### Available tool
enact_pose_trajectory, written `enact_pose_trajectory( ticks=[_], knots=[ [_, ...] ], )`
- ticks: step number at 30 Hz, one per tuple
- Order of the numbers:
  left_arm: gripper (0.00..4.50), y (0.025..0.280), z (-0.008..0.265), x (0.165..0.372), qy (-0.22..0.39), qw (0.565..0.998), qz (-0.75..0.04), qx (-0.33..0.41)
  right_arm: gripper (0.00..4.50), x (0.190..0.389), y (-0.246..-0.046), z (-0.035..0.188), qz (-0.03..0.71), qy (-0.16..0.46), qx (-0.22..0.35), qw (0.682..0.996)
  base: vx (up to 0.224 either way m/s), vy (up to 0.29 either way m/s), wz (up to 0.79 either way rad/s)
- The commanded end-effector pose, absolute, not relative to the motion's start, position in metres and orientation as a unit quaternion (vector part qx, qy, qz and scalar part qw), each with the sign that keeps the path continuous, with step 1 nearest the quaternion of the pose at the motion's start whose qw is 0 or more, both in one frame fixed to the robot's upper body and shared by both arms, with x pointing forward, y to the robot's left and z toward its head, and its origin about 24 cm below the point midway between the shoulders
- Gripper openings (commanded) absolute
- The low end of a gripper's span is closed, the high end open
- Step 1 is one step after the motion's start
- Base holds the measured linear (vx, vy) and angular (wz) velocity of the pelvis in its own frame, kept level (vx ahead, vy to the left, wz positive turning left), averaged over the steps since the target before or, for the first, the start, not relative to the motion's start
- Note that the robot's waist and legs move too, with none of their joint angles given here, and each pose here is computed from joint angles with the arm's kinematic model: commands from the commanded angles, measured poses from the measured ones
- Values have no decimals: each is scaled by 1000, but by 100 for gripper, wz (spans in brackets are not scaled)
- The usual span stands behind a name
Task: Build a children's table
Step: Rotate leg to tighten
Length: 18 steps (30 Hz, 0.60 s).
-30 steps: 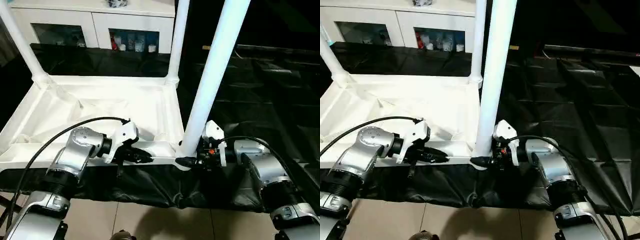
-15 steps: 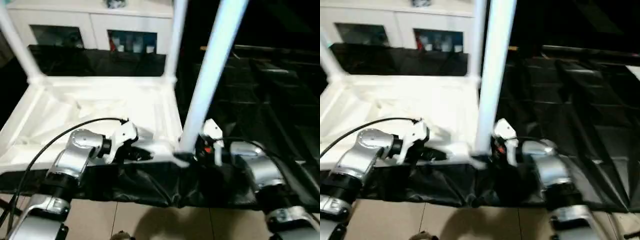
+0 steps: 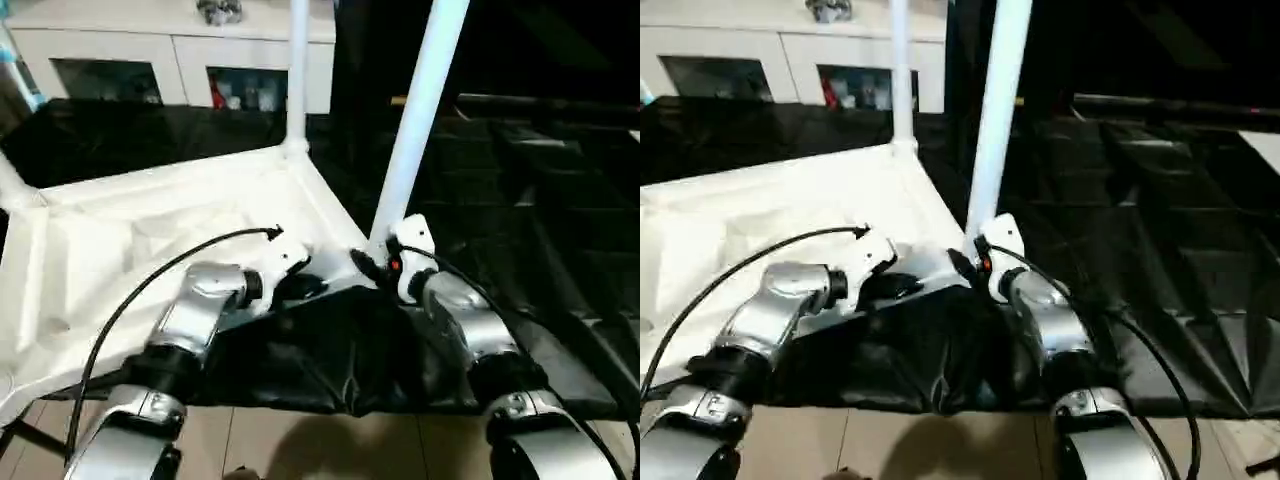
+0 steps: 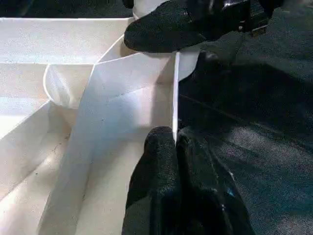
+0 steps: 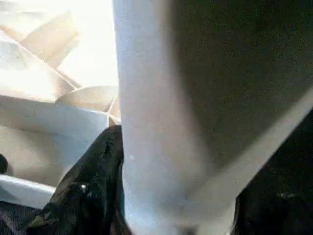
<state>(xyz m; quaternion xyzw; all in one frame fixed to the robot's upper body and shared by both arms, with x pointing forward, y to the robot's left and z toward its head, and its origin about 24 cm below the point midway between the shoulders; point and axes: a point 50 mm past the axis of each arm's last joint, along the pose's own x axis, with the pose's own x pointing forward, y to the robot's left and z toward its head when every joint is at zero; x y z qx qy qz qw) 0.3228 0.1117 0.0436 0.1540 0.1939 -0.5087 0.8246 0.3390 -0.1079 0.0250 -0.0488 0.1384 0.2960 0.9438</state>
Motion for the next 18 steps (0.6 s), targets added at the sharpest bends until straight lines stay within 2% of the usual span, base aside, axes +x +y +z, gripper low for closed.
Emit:
enact_pose_trajectory(
  ticks=[1, 2, 5, 8, 9, 11, 13, 14, 15, 18],
  knots=[
    [0, 64, 56, 319, 144, 796, -568, 151, 336, 317, -39, 15, 432, 153, -44, 888, 0, 0, 0],
    [0, 70, 57, 318, 141, 791, -577, 150, 336, 317, -43, 16, 443, 151, -48, 883, 0, 0, 0],
    [0, 76, 57, 315, 139, 780, -593, 146, 381, 317, -47, 17, 460, 142, -56, 874, 0, 0, 0],
    [0, 84, 58, 311, 140, 765, -612, 145, 381, 315, -53, 22, 498, 129, -56, 856, 0, 0, 0],
    [0, 91, 59, 310, 143, 757, -621, 146, 381, 311, -57, 25, 537, 121, -55, 833, 0, 0, 0],
    [0, 94, 59, 309, 144, 754, -624, 147, 381, 309, -59, 26, 551, 120, -52, 824, 0, 0, 0],
    [0, 101, 60, 310, 148, 748, -629, 151, 381, 303, -65, 29, 590, 116, -57, 797, 0, 0, 0],
    [0, 102, 60, 310, 149, 747, -630, 151, 381, 302, -65, 29, 594, 116, -58, 794, 0, 0, 0],
    [0, 109, 62, 311, 154, 742, -633, 155, 381, 296, -72, 29, 632, 121, -67, 763, 0, 0, 0],
    [0, 115, 64, 312, 158, 737, -637, 161, 381, 291, -78, 29, 659, 127, -72, 738, 0, 0, 0]
  ],
)
